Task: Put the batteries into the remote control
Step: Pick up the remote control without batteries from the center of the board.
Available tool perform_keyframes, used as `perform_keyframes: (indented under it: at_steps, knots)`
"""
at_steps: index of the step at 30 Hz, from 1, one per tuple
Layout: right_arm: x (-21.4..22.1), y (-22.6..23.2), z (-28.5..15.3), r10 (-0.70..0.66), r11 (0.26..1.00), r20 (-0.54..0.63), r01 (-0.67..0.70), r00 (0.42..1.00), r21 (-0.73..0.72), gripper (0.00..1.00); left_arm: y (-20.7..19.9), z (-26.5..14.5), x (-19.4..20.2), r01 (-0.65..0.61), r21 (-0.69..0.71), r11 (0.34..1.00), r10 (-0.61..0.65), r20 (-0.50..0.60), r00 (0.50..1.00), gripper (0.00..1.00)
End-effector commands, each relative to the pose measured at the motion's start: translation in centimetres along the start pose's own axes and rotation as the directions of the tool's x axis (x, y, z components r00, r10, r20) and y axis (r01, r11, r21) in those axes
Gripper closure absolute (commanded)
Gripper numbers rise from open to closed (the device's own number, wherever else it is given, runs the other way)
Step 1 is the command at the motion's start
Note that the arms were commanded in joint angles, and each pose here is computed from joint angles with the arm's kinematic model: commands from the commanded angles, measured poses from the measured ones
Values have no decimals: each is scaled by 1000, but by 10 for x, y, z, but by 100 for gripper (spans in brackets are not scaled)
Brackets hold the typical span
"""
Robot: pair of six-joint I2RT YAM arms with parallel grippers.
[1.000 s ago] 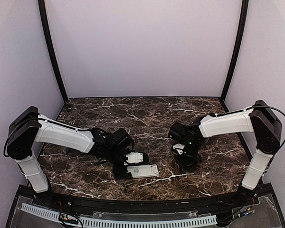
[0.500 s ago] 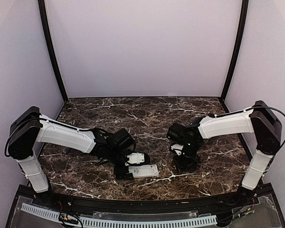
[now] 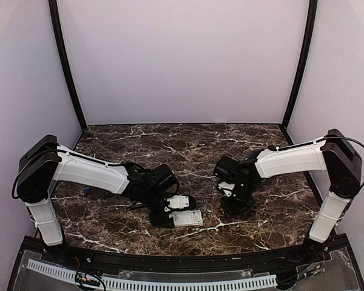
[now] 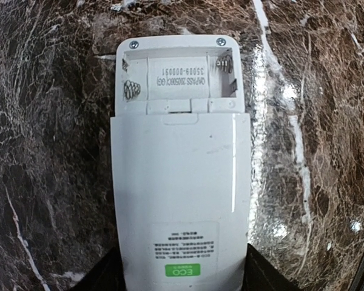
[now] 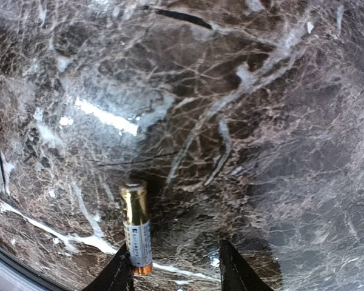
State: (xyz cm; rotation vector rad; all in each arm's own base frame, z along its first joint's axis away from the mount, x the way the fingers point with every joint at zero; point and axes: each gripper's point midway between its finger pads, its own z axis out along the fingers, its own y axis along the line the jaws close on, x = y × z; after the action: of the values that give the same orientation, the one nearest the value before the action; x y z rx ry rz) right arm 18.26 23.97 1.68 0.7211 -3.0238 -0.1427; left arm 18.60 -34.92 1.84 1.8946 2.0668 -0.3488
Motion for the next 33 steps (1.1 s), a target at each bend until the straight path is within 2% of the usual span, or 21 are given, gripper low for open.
perform_keyframes:
  at_steps: [1, 4, 10, 13, 17, 21, 25, 30, 33]
  knots:
    - [-4, -5, 28, 5, 1000, 26, -6, 1000, 8, 60, -13, 13, 33, 46, 46, 998, -39, -147, 988, 44]
    - [-5, -4, 30, 3, 1000, 30, -3, 1000, 2, 69, -14, 15, 37, 94, 49, 994, -83, -181, 980, 52]
    - [-10, 1, 30, 0, 1000, 41, 1, 999, -26, 88, -11, 13, 44, 210, 3, 978, -204, -228, 952, 62]
    - [-9, 0, 30, 0, 1000, 37, 1, 999, -25, 94, -6, 13, 46, 242, -38, 970, -243, -244, 939, 69]
    - [-10, 0, 27, 5, 999, 39, -4, 999, -31, 97, -2, 12, 36, 299, -56, 953, -304, -228, 925, 69]
    - [-9, -6, 26, 14, 1000, 31, -14, 999, -1, 97, 3, 17, 26, 346, -69, 936, -353, -201, 914, 68]
    - [-6, -14, 24, 32, 999, 23, -33, 999, 37, 95, 7, 21, 33, 379, -110, 919, -394, -242, 886, 62]
    - [-3, -15, 26, 42, 998, 7, -42, 999, 46, 86, 6, 22, 37, 392, -116, 913, -408, -250, 878, 45]
    - [-1, -14, 24, 48, 998, 7, -48, 999, 37, 80, 5, 20, 43, 394, -125, 911, -413, -256, 874, 38]
